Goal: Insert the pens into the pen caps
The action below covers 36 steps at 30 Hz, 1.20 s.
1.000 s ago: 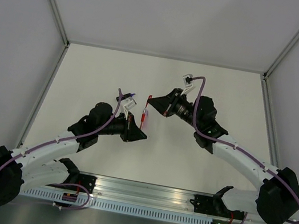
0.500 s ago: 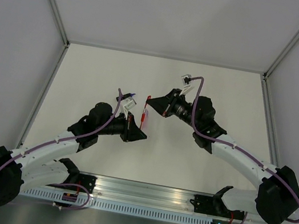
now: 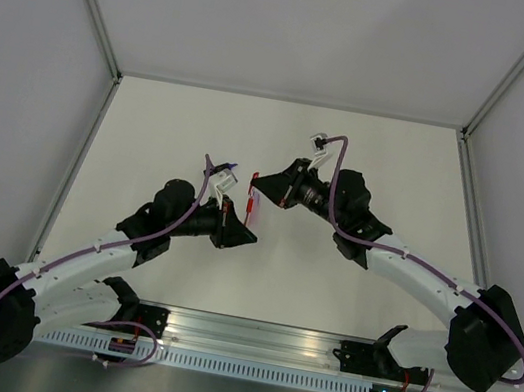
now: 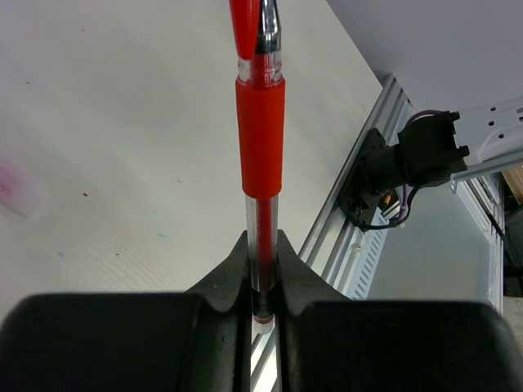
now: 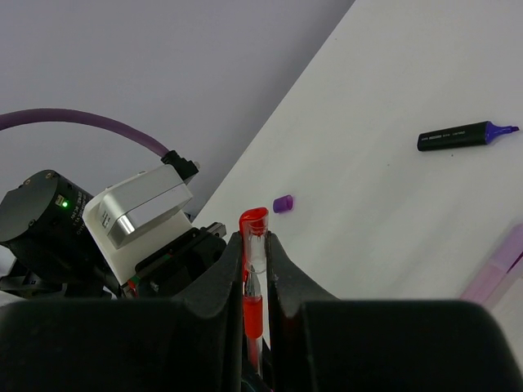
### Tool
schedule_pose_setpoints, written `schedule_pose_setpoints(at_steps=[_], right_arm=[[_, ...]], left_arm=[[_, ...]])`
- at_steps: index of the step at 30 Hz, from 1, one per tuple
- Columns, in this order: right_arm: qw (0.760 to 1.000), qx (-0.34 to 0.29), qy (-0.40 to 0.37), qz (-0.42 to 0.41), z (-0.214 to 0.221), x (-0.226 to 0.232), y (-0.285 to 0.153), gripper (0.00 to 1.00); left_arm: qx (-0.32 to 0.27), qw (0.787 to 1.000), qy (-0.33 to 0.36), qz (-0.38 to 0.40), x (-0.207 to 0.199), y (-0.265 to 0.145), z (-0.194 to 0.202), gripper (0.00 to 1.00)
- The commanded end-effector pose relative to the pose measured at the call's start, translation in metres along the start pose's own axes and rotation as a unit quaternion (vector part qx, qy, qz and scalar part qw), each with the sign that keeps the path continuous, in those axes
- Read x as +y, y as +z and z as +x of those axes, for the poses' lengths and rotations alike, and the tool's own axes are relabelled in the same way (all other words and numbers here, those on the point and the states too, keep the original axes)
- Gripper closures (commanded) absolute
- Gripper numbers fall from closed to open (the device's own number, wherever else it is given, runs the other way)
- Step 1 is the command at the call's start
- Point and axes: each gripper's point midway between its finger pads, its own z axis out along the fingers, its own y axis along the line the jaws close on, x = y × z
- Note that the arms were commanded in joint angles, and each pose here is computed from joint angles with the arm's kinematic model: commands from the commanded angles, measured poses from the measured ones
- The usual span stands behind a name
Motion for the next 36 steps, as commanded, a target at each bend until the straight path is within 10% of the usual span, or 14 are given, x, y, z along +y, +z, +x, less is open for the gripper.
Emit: schedule_pose_setpoints(at_steps=[1, 36], right_arm=[[1.0, -0.003, -0.017, -0.01, -0.001, 0.008, 0.0, 1.0], [0.999, 0.03, -0.029, 0.02, 0.049, 0.004, -0.016, 0.98]], left_arm=[[-0.022, 0.999, 0.026, 0.013, -0.01, -0.002, -0.014, 0.98], [-0.048, 0.998, 0.03, -0.016, -0.004, -0.009, -0.021, 0.98]])
